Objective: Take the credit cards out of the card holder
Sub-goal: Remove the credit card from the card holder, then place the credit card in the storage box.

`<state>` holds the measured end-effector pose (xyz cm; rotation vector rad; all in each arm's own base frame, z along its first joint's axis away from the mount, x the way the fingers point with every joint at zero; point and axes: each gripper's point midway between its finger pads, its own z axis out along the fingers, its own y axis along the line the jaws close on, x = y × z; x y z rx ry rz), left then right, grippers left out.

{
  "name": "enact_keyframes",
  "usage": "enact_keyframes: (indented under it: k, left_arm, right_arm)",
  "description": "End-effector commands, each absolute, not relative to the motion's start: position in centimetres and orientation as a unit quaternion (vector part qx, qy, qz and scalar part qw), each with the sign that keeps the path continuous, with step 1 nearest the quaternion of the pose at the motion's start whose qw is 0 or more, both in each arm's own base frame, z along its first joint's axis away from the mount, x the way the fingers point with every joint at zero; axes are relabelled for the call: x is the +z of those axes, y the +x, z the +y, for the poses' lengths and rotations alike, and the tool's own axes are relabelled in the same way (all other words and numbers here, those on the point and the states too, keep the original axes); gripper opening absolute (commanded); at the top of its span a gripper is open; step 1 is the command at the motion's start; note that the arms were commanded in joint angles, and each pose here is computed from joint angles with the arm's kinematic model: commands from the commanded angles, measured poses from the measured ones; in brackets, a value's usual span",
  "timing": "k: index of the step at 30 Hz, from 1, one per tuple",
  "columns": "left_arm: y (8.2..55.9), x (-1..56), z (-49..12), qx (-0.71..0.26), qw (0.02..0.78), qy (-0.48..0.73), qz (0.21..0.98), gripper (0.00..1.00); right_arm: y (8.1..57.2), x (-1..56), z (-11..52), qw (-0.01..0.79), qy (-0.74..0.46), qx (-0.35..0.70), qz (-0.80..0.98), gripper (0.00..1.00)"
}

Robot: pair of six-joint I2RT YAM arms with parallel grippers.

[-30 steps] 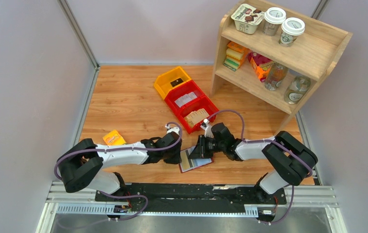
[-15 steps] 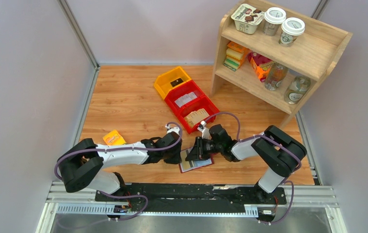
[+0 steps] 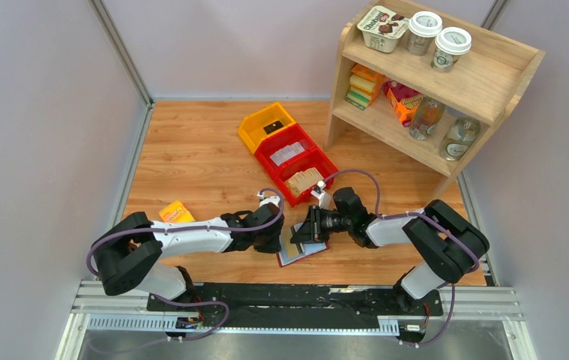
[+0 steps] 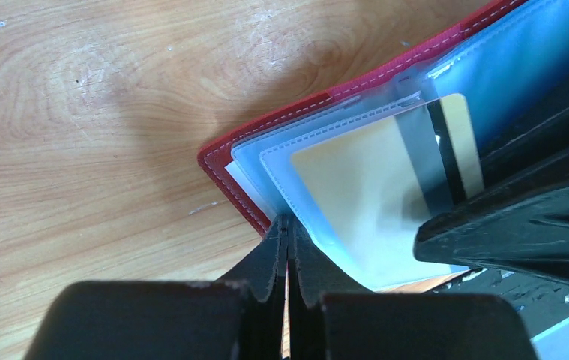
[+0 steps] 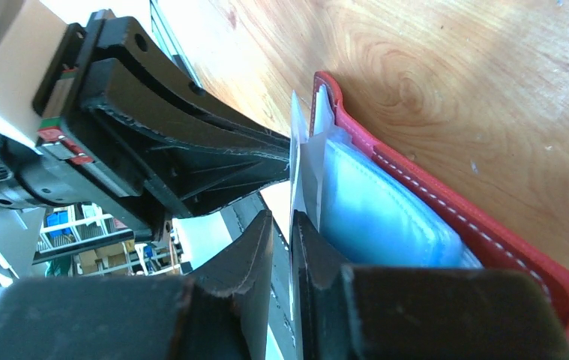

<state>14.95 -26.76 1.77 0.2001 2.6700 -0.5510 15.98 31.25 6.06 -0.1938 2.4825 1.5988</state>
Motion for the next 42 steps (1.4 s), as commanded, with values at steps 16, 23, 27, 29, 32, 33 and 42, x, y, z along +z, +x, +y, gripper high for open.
enact_keyframes:
  k: [16, 23, 27, 29, 32, 33, 42]
  left_arm:
    - [14.6, 0.0, -24.8, -0.148, 0.193, 0.079, 0.967, 0.0]
    - [15.6, 1.7, -25.0, -0.157, 0.224, 0.073, 0.959, 0.02]
    - [16.5, 3.8, -25.4, -0.168, 0.254, 0.08, 0.949, 0.18]
    - [16.8, 5.3, -25.7, -0.177, 0.27, 0.087, 0.942, 0.29]
    - [17.8, 8.2, -26.4, -0.191, 0.312, 0.107, 0.925, 0.48]
    - [17.8, 9.3, -26.6, -0.199, 0.325, 0.117, 0.917, 0.5]
    - [16.7, 18.4, -30.9, -0.183, 0.506, 0.307, 0.785, 0.63]
  right_arm:
    - [17.8, 6.8, 27.0, 0.126, -0.044, 0.543, 0.829, 0.03]
    - [18.5, 6.7, 24.6, 0.155, -0.04, 0.472, 0.867, 0.01]
    - [18.7, 7.9, 23.5, 0.188, -0.06, 0.439, 0.876, 0.01]
    - [19.0, 9.0, 23.0, 0.212, -0.061, 0.429, 0.876, 0.0]
    - [19.0, 10.4, 22.7, 0.225, -0.052, 0.426, 0.875, 0.0]
    - [19.1, 10.8, 22.7, 0.225, -0.042, 0.427, 0.875, 0.0]
    - [19.0, 14.1, 23.2, 0.21, 0.062, 0.469, 0.855, 0.0]
